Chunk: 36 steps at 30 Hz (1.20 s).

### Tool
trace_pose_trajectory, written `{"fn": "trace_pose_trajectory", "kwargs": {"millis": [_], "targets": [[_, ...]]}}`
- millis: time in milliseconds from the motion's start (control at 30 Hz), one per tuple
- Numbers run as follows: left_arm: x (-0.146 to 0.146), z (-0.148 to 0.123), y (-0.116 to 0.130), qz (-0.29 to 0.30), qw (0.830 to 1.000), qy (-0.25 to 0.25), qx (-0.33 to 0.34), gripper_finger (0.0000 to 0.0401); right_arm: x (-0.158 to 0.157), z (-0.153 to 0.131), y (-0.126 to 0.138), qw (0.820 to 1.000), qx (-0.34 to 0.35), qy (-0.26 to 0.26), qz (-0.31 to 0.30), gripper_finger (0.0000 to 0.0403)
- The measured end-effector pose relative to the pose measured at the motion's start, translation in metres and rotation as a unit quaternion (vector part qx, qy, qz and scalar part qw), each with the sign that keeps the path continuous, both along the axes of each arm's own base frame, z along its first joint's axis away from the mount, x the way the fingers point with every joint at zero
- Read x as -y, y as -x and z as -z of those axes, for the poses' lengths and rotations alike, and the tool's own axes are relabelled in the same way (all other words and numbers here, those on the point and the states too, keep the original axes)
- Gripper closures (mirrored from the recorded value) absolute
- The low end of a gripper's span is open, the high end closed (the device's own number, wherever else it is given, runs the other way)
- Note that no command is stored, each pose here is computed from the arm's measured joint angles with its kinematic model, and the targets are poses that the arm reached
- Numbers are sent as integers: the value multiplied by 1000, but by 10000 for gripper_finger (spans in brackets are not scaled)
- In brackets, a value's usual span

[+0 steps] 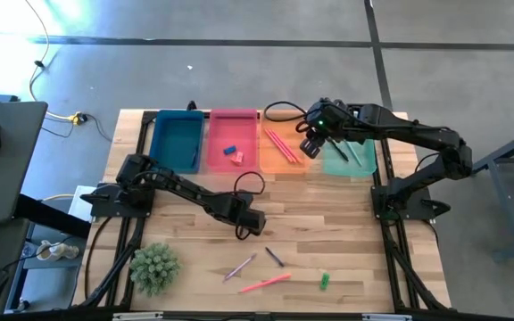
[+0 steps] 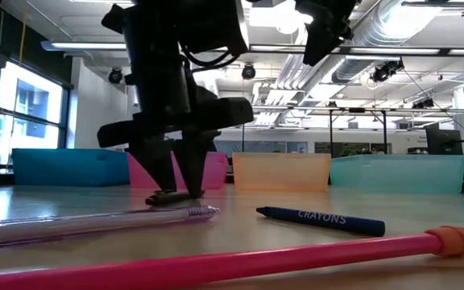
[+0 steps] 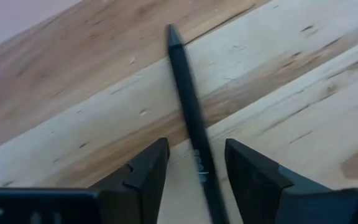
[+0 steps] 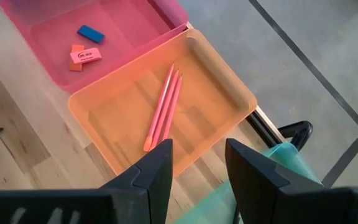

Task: Sort crayons/erasers/pens/pencils in bins
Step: Put the black pen into the green bin

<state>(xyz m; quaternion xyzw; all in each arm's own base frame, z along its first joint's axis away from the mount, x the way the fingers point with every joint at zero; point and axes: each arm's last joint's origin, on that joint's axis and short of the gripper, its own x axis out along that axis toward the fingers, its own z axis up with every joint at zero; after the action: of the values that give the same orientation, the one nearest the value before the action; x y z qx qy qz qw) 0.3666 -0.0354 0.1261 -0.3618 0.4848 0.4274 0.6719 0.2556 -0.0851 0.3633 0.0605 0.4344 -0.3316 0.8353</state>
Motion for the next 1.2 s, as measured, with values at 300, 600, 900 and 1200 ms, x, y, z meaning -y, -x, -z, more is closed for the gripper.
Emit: {"fn": "trace_pose_trajectory", "kwargs": {"millis": [300,600,900,1200], "targets": [[1,5,2,57,998,-19,-31,335,1,0,1,1000,-20,23,-6,265],[1,3,3,103,994,-11,-38,394,-4,-14,18,998,-18,47,-37,265],[-16,-20,3,141,990,3,-5,395,-15,-29,44,997,15,8,-81,265],[-51,-49,-9,175,980,-14,96,395,-23,-34,51,989,57,-61,-119,265]]}}
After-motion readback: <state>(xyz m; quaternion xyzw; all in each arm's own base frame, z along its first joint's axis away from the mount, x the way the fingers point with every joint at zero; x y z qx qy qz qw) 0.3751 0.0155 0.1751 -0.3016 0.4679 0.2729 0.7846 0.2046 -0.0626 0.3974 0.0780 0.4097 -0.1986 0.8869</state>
